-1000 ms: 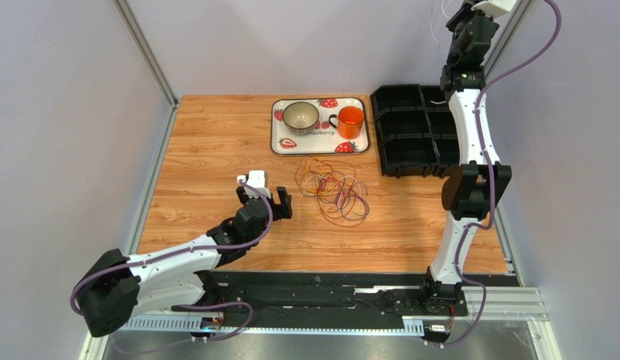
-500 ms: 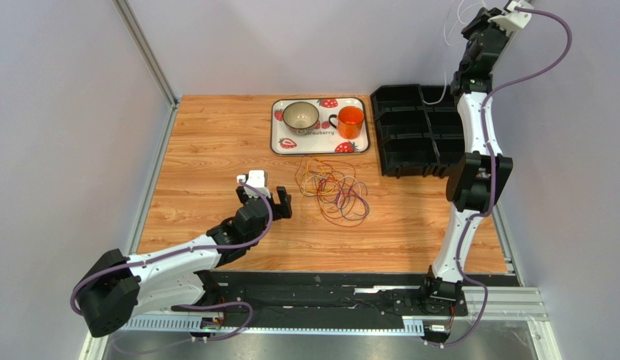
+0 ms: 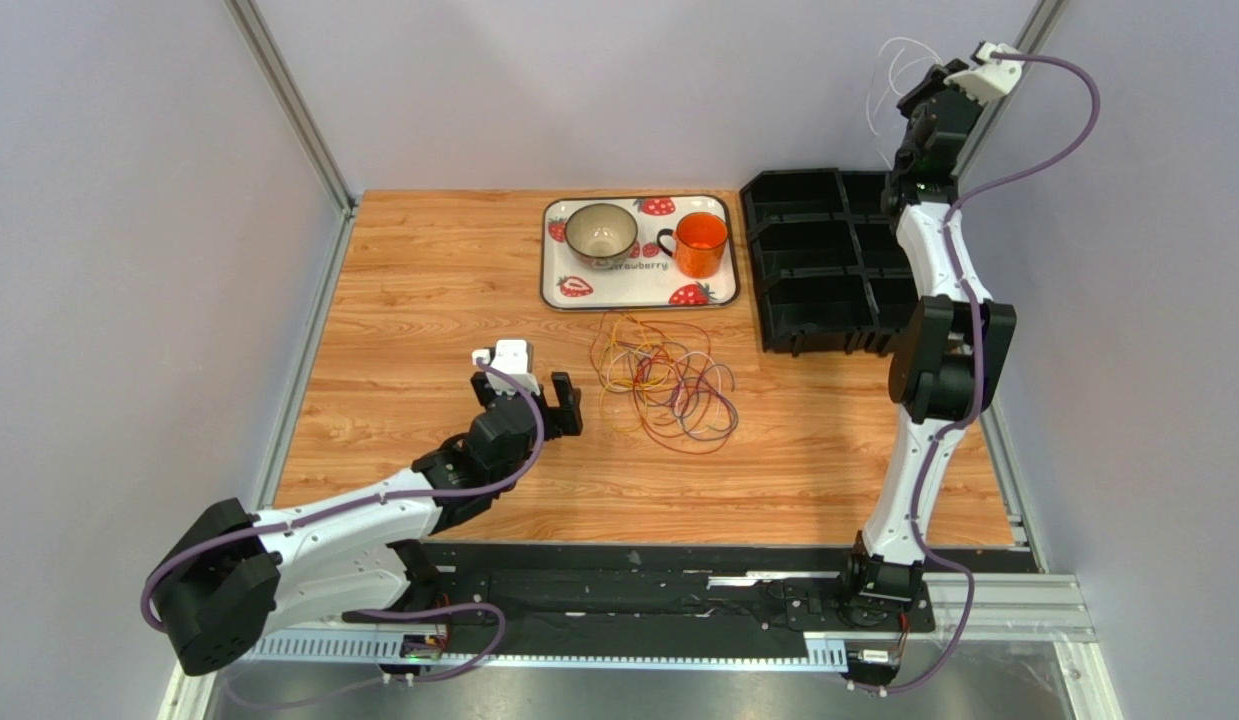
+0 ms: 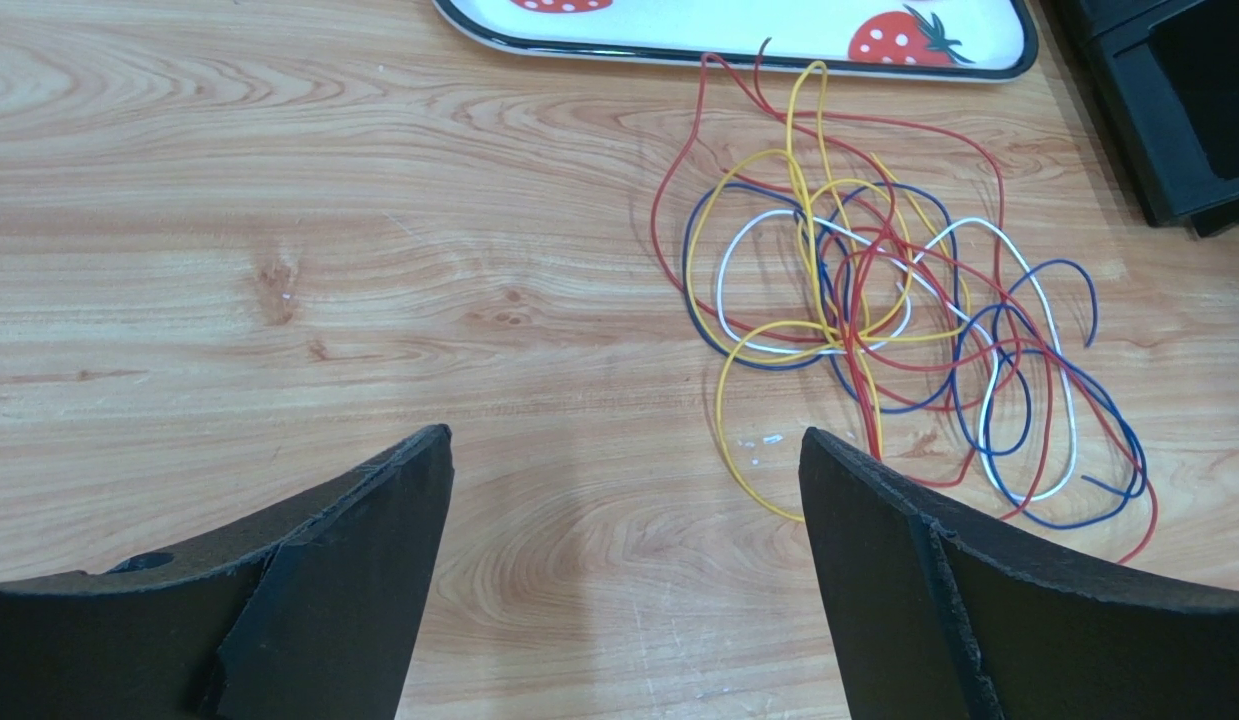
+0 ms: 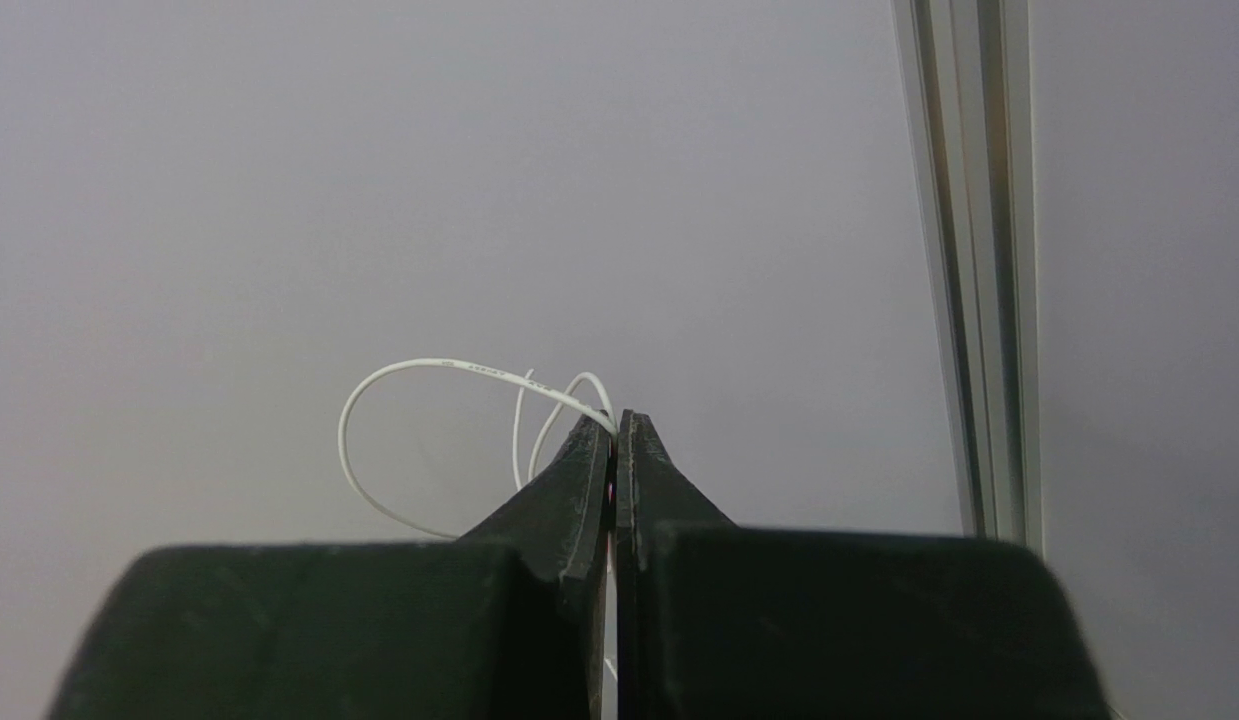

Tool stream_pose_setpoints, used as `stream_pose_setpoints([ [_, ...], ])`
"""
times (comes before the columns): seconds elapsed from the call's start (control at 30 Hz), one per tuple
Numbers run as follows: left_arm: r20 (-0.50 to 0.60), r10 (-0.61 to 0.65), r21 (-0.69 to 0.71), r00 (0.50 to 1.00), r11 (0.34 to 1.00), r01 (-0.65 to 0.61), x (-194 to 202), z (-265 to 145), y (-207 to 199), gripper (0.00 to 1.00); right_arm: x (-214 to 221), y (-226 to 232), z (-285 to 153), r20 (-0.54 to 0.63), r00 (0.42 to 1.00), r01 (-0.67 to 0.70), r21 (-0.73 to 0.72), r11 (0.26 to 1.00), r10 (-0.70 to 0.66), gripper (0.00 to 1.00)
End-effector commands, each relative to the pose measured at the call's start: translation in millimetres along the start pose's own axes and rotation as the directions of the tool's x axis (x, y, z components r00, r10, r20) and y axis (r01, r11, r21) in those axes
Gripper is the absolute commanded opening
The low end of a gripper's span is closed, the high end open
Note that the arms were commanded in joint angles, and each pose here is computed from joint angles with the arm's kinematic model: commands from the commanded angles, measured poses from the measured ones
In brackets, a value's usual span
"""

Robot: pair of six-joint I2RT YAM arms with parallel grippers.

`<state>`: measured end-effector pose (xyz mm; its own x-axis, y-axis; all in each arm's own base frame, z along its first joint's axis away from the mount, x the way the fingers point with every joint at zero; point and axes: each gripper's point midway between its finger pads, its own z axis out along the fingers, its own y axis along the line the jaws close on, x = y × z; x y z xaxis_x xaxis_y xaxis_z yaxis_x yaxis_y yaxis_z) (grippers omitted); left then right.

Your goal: Untangle the cables

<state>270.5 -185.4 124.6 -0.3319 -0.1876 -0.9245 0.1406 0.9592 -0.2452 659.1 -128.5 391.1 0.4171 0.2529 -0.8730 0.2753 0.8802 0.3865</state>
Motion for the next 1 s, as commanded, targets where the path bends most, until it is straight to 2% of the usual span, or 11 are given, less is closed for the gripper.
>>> stream_pose_setpoints([
  [0.0,0.045,-0.030,0.022,0.999,0.999,0.029,-21,2,-10,0.93,-11,-17,-2,0.050,0.999,-0.012,0.058,0.998,0.009,0.00],
  [0.27,0.046,-0.032,0.020,0.998,0.999,0.031,-21,2,-9,0.93,21,-66,-20,-0.025,1.000,0.016,0.242,0.970,-0.011,0.00],
  [0.4,0.047,-0.033,0.022,0.998,0.999,0.032,-21,1,-9,0.93,54,-85,-25,-0.098,0.995,0.027,0.281,0.959,0.000,0.00],
  [0.83,0.050,-0.037,0.025,0.998,0.999,0.035,-22,1,-10,0.93,104,-94,-8,-0.166,0.984,-0.020,0.238,0.971,0.061,0.00],
  [0.97,0.049,-0.036,0.025,0.998,0.999,0.035,-22,2,-10,0.92,135,-103,-2,-0.226,0.971,-0.029,0.226,0.974,0.081,0.00],
])
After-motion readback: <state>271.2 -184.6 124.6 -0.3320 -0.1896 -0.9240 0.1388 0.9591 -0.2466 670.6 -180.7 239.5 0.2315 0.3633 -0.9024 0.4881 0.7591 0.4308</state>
